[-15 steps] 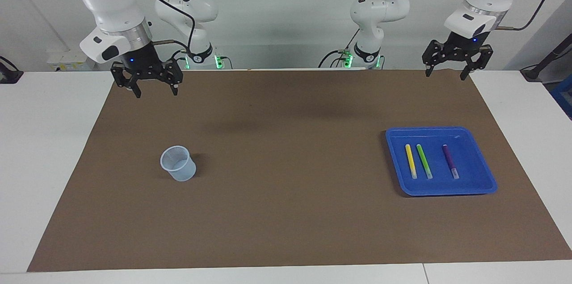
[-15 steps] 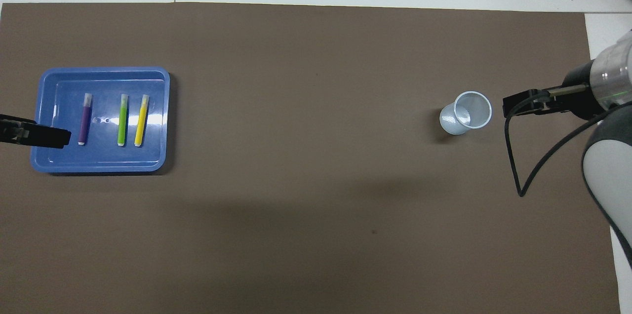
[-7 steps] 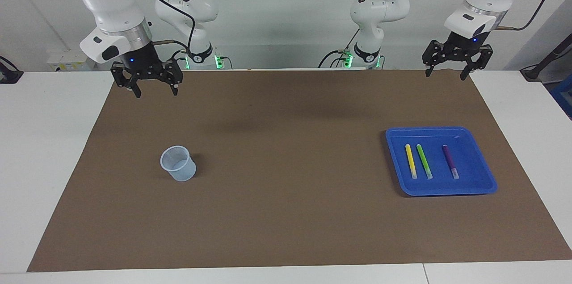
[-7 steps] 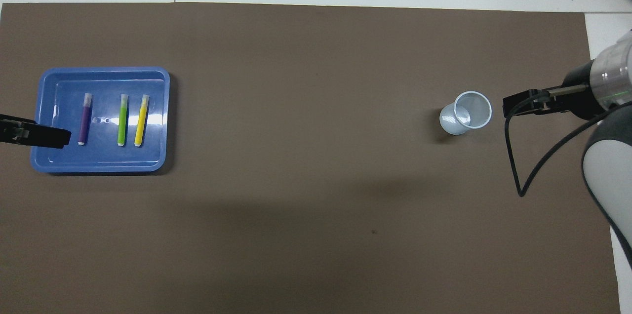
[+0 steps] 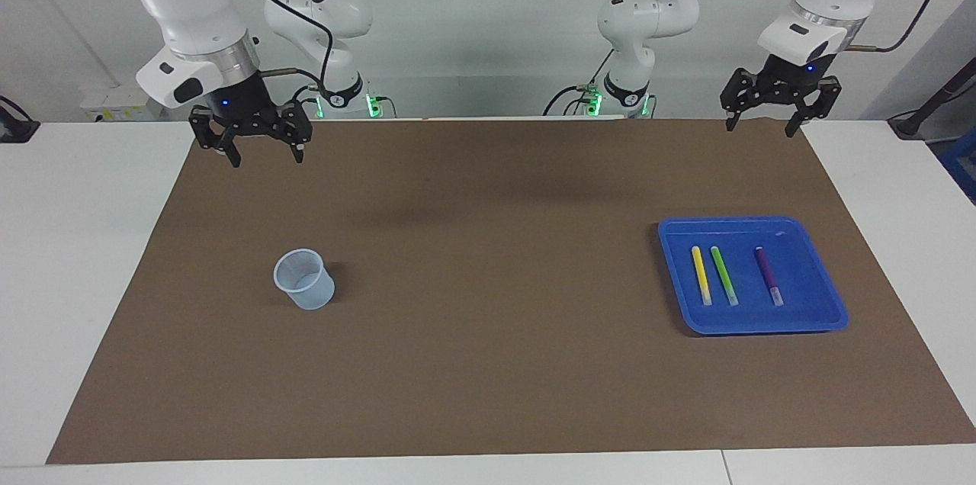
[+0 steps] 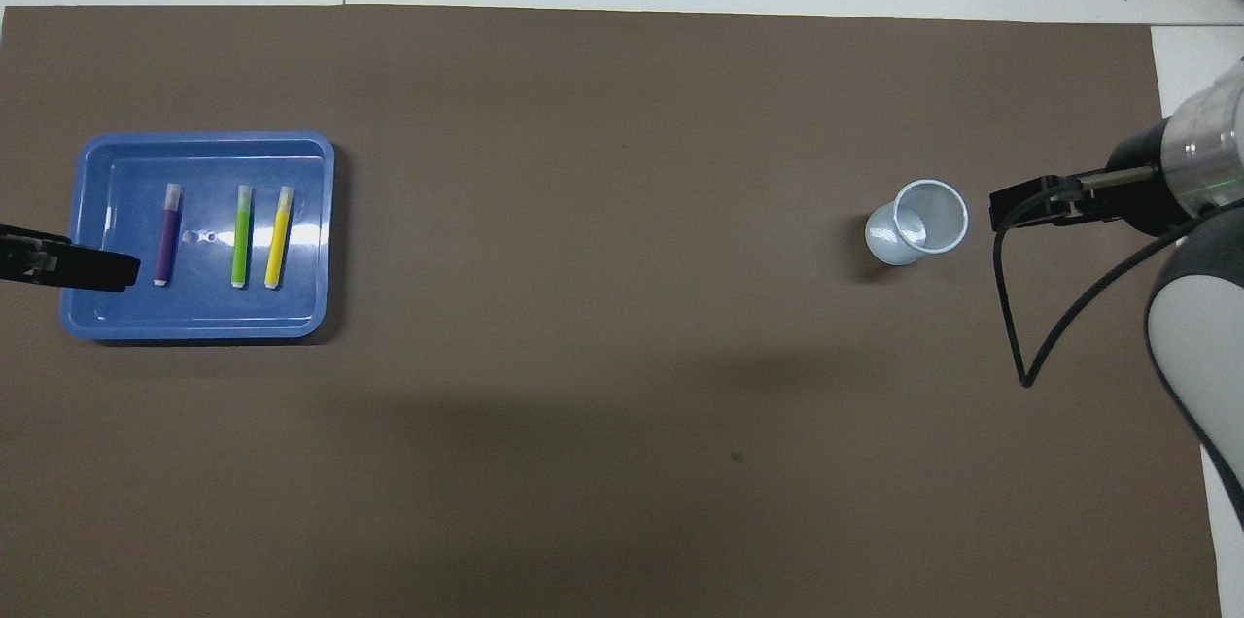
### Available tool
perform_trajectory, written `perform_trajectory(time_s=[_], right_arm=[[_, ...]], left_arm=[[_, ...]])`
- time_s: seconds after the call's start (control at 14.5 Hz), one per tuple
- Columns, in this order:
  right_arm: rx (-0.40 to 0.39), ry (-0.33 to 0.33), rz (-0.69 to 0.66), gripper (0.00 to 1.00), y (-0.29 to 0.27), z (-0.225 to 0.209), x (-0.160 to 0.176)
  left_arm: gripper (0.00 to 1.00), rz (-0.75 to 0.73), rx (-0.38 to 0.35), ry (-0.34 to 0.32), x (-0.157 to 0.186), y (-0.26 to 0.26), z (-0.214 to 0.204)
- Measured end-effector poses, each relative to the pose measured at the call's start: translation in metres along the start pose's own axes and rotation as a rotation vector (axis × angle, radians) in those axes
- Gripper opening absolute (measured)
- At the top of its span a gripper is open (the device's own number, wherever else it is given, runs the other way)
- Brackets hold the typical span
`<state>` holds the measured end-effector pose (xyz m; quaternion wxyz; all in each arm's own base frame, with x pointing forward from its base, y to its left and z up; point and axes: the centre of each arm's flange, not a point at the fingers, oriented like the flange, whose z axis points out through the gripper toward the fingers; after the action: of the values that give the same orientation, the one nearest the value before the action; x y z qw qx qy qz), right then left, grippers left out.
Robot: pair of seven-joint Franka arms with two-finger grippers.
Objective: Transfer and insert pens with both arms
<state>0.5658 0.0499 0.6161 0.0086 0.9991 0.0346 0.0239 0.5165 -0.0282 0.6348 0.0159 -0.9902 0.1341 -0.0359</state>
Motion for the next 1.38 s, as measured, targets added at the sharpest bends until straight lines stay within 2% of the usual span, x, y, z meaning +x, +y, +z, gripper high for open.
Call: perform_trajectory(time_s=[1.38], right_arm=[[-0.001, -0.011, -0.012, 1.0, -0.0072, -0.0024, -0.0054]], left_arm=[[1.0, 0.0, 0.0, 0.0, 0.0, 0.0, 0.0]])
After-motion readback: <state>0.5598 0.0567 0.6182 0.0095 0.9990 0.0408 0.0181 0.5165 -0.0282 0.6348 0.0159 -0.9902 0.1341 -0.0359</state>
